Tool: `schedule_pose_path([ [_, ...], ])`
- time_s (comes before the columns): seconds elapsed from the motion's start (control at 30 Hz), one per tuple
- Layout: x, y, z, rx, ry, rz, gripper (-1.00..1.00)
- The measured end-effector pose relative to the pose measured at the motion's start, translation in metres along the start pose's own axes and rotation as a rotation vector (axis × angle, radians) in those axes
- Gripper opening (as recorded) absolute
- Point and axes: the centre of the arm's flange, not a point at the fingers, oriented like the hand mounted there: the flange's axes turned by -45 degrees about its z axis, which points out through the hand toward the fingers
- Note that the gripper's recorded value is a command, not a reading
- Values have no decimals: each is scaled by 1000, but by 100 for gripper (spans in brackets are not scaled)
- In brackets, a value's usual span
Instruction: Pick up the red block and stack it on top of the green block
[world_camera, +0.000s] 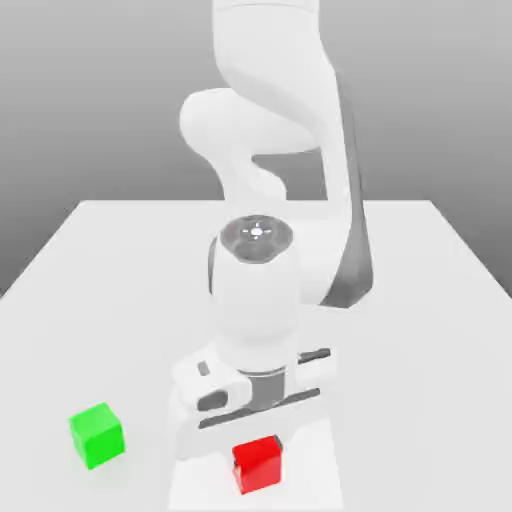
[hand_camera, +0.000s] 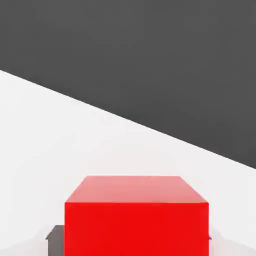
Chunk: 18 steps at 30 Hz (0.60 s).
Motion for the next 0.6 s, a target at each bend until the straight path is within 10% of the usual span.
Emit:
schedule_pose_path([
  [0.6, -119, 175, -64, 2, 2, 696, -100],
])
